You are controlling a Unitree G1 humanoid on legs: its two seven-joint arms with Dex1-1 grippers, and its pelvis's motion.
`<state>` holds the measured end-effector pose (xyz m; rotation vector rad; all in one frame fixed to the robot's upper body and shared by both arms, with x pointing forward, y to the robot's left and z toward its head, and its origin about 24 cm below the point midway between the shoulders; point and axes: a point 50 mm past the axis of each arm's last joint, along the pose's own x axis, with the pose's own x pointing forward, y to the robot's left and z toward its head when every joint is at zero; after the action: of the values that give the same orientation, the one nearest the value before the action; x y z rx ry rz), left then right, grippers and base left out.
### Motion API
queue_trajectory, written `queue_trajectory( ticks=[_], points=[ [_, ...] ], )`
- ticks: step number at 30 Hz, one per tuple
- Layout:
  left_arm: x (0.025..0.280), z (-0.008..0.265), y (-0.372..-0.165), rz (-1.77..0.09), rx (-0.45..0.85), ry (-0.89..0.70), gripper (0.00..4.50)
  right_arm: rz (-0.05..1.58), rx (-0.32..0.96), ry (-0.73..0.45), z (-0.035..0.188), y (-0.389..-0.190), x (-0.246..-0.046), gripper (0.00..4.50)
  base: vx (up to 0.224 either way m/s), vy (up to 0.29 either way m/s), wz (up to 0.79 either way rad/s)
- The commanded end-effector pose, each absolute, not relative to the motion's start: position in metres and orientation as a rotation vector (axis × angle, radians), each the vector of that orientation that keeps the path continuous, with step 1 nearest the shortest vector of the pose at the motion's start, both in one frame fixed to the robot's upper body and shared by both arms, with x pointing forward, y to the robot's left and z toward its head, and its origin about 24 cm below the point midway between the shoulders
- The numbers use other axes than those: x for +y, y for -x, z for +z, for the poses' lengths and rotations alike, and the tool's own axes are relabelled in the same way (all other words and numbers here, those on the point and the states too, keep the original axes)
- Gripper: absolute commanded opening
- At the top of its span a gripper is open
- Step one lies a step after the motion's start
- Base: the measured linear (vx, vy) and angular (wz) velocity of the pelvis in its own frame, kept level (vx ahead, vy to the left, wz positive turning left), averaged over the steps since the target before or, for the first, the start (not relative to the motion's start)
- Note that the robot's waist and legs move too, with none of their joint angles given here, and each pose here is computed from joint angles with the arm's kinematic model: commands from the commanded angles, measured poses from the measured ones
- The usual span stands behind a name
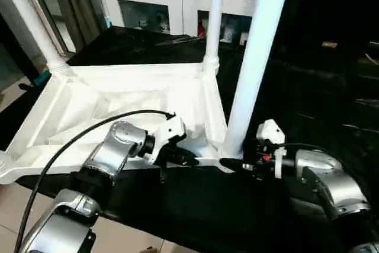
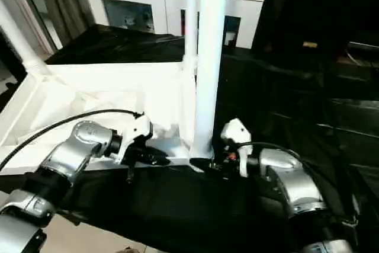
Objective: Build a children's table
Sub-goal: Rotate leg to tighten
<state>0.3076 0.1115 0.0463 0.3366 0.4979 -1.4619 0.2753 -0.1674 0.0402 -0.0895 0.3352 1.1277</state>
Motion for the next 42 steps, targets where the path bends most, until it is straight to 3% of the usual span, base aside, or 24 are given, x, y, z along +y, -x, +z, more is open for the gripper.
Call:
queue_trajectory(
  ticks=[1,4,9,13,17,22,26,28,32,33,42],
  points=[
    [0.104,0.045,-0.302,-1.518,0.487,-0.279,0.0,1.183,0.322,0.086,0.043,-0.274,-0.157,3.15,0.0,0.0,0.0],
    [0.104,0.045,-0.302,-1.515,0.486,-0.278,0.0,1.181,0.326,0.08,0.042,-0.274,-0.156,2.86,0.0,0.0,0.0],
    [0.104,0.045,-0.302,-1.5,0.483,-0.273,0.0,1.144,0.321,0.062,0.042,-0.276,-0.156,2.77,0.0,0.0,0.0],
    [0.101,0.046,-0.309,-1.425,0.463,-0.262,0.0,1.014,0.315,0.047,0.038,-0.285,-0.157,2.75,0.0,0.0,0.0],
    [0.088,0.042,-0.328,-1.163,0.426,-0.271,0.0,0.733,0.326,0.006,0.021,-0.3,-0.147,2.75,0.0,0.0,0.0],
    [0.075,0.04,-0.331,-1.09,0.423,-0.27,0.0,0.645,0.323,-0.021,0.014,-0.303,-0.131,2.74,0.0,0.0,0.0],
    [0.065,0.042,-0.327,-1.149,0.408,-0.282,0.0,0.691,0.288,-0.028,0.017,-0.301,-0.12,2.74,0.0,0.0,0.0],
    [0.064,0.042,-0.326,-1.162,0.406,-0.289,0.0,0.688,0.277,-0.067,0.018,-0.302,-0.12,3.3,0.0,0.0,0.0],
    [0.066,0.042,-0.325,-1.186,0.406,-0.299,0.0,0.704,0.27,-0.062,0.02,-0.301,-0.122,3.46,0.0,0.0,0.0],
    [0.068,0.043,-0.323,-1.219,0.404,-0.303,0.0,0.749,0.263,-0.03,0.021,-0.298,-0.123,3.76,0.0,0.0,0.0],
    [0.09,0.045,-0.303,-1.478,0.441,-0.283,0.0,1.03,0.255,0.093,0.04,-0.279,-0.152,3.76,0.0,0.0,0.0]
  ],
)
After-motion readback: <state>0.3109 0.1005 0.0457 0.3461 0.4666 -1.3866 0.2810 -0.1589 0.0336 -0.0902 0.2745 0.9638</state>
